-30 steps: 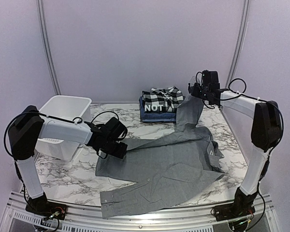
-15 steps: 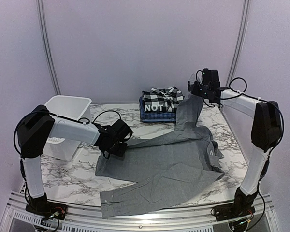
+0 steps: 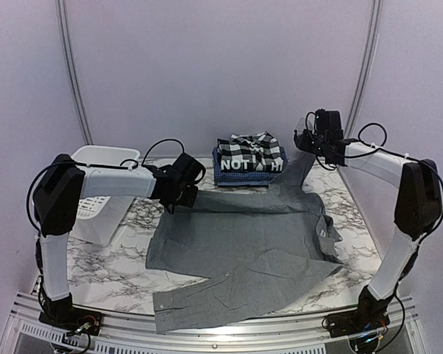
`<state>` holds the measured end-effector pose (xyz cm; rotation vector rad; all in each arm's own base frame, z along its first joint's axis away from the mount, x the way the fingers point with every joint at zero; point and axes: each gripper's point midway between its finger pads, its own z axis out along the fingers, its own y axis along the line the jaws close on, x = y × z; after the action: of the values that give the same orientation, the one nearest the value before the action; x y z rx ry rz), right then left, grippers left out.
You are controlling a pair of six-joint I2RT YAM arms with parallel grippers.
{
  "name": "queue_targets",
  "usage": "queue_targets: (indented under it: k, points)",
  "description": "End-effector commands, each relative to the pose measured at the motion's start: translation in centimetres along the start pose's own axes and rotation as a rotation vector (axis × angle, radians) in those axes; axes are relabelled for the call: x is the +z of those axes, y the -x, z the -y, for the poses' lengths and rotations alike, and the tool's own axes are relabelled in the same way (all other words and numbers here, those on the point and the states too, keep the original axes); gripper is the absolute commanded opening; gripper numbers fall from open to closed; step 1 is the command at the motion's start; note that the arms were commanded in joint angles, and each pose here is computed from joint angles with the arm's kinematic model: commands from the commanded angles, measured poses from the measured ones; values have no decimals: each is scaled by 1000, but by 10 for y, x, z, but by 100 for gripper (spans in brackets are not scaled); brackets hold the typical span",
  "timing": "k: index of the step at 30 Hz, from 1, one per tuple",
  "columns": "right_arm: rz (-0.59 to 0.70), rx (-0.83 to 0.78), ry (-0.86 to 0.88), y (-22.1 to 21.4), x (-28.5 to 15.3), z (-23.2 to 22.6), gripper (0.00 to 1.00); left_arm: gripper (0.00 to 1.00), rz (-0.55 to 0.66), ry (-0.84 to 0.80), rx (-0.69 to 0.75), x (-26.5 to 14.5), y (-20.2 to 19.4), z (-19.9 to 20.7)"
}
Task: Fold and stack the long sleeve shirts
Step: Pick up the shirt from the center of the board, then smooth out the crumpled shirt at the center of the board.
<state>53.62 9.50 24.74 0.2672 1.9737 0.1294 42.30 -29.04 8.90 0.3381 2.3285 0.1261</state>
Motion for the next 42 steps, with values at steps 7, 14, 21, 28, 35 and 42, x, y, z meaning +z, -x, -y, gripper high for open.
queue_targets:
  k: [7,14,21,28,35,42]
  points:
    - [63,-51,-143,21,-5,31,0,1,-9,-11,-60,60,54,-13]
    - [-70,-58,-143,-15,20,34,21,37,-67,-68,-90,74,47,-6]
    - [-204,-100,-48,-40,-11,15,69,65,-66,-190,-189,15,52,-11]
    - [-314,-131,61,-104,-86,-23,75,63,-170,-269,-230,-32,-10,-5]
    - [-439,-101,132,-185,-158,-30,66,59,-253,-353,-176,-81,-84,39]
    - [-562,-163,190,-254,-201,-34,64,58,-291,-369,-189,-107,-124,56]
